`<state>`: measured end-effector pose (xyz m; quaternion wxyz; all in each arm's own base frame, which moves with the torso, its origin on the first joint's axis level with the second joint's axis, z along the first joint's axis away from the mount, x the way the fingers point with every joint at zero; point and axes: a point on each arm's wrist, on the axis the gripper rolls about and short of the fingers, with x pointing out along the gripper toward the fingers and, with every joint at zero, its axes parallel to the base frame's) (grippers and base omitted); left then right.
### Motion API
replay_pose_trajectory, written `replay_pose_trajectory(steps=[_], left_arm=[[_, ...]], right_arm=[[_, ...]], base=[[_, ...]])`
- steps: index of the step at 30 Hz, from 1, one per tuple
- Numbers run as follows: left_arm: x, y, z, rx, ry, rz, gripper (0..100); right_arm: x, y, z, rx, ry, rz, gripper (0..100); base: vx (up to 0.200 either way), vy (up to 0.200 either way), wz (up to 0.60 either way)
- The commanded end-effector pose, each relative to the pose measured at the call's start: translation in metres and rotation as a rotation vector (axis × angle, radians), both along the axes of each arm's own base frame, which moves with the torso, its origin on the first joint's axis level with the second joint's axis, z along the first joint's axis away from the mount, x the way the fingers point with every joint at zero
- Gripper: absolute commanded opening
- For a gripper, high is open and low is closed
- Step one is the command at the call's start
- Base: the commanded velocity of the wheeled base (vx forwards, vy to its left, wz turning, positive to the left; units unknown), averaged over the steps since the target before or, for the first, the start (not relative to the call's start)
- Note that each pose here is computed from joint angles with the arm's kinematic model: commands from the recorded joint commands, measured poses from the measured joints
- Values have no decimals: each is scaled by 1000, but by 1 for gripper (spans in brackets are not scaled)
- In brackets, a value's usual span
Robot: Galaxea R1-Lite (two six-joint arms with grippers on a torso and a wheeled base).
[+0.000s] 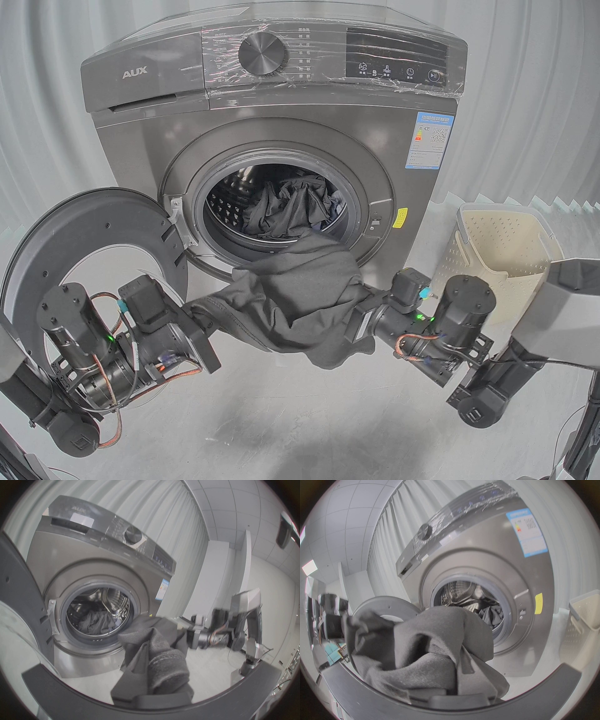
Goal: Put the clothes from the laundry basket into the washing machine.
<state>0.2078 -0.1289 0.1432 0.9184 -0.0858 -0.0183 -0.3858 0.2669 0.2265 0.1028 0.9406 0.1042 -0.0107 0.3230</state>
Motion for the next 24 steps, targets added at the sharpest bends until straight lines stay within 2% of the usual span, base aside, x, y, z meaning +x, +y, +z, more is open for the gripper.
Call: replay_pose_trajectory(steps=[1,5,12,13,16,18,20,21,24], left_arm=[[6,-1,-28,87,80,11,0],[10,1,-40,124,110,28,0],[8,3,-42,149,104,33,0],[9,2,-42,142,107,33,100],[8,3,-46,150,129,31,100],[4,4,-57,186,165,22,100],[3,5,-60,196,179,20,100],[1,5,-65,217,195,12,100],[-2,6,-71,243,213,7,100]], right_arm=[[-11,-19,33,53,-62,-21,0],[-15,-16,34,60,-58,-5,0],[-14,-14,36,66,-69,-5,0],[-12,-16,36,64,-70,-12,0],[-8,-20,37,64,-76,-26,0],[-3,-26,37,62,-79,-48,0],[-1,-26,38,66,-82,-52,0],[1,-26,43,82,-97,-55,0],[3,-25,50,103,-118,-58,0]], base=[[0,0,0],[0,0,0],[0,0,0],[0,0,0],[0,0,0],[0,0,0],[0,0,0],[0,0,0],[0,0,0]])
